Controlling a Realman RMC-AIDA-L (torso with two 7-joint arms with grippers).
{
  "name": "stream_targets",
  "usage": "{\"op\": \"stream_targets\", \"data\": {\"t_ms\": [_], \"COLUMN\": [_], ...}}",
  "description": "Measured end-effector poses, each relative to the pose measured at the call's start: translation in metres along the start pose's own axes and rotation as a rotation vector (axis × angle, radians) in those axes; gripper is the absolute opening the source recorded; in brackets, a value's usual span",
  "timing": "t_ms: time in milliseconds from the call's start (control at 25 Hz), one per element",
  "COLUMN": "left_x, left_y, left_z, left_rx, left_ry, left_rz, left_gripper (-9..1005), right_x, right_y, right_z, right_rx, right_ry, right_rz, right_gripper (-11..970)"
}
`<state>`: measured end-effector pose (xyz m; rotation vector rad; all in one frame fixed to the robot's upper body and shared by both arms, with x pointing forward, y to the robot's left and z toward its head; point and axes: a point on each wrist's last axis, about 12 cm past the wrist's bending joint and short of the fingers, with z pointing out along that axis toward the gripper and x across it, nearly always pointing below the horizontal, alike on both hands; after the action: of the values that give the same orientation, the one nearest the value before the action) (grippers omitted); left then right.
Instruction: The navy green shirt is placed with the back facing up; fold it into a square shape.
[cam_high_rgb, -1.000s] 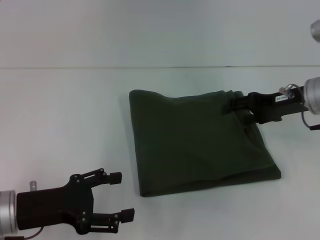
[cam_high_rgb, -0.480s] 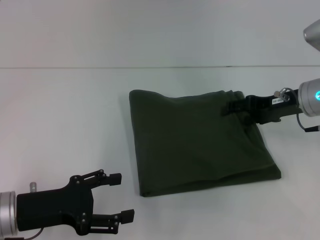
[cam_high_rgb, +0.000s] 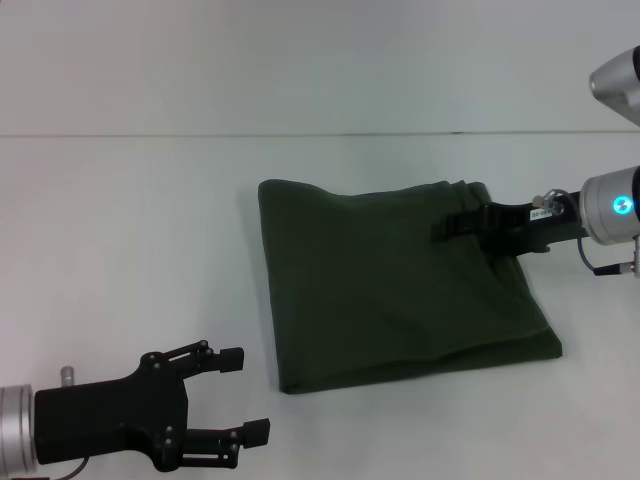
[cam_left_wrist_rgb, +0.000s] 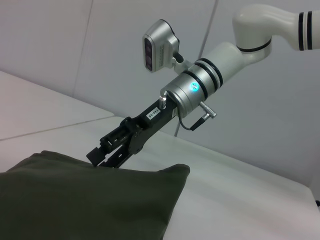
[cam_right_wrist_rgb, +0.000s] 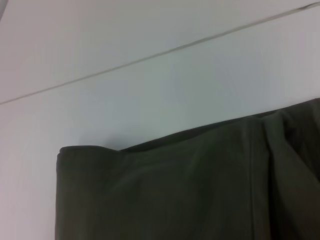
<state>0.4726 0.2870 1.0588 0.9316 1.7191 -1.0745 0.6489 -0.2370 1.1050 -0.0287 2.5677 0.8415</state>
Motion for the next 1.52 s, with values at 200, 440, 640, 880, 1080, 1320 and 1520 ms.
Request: {"op": "stream_targets", "data": {"t_ms": [200,440,640,880,1080,1320,1520], "left_x": [0.001,0.001,0.001,0.001,0.001,0.000,0.000], "left_y": [0.000,-0.001,-0.001,0.000,0.000,0.000,0.001], "left_z": [0.001,0.001,0.001,0.001,0.001,0.001,0.001], "left_rx": [0.001,0.001,0.000,0.000,0.000,0.000,-0.001], "left_ry": [-0.004,-0.006,-0.007,-0.006,-0.006,-0.006,-0.005], "left_rz": [-0.007,-0.010,-0.010,-0.010,-0.009,-0.006,-0.006], "left_gripper": [950,950,950,950,950,951,951], "right_x": [0.002,0.004,0.003,0.002,0.001,0.001,0.002], "right_y": [0.005,0.009,0.008,0.007,0.007,0.007,0.010], "right_z": [0.005,0.010,0.009,0.010,0.011,0.011,0.014], "right_rx": [-0.005,-0.010,0.004,0.017,0.026,0.028,0.022], "right_ry": [0.005,0.003,-0.007,-0.019,-0.028,-0.031,-0.030], "right_rz": [-0.016,-0.034,-0.054,-0.094,-0.097,-0.099,-0.111], "right_gripper": [916,916,916,762,530,317,210]}}
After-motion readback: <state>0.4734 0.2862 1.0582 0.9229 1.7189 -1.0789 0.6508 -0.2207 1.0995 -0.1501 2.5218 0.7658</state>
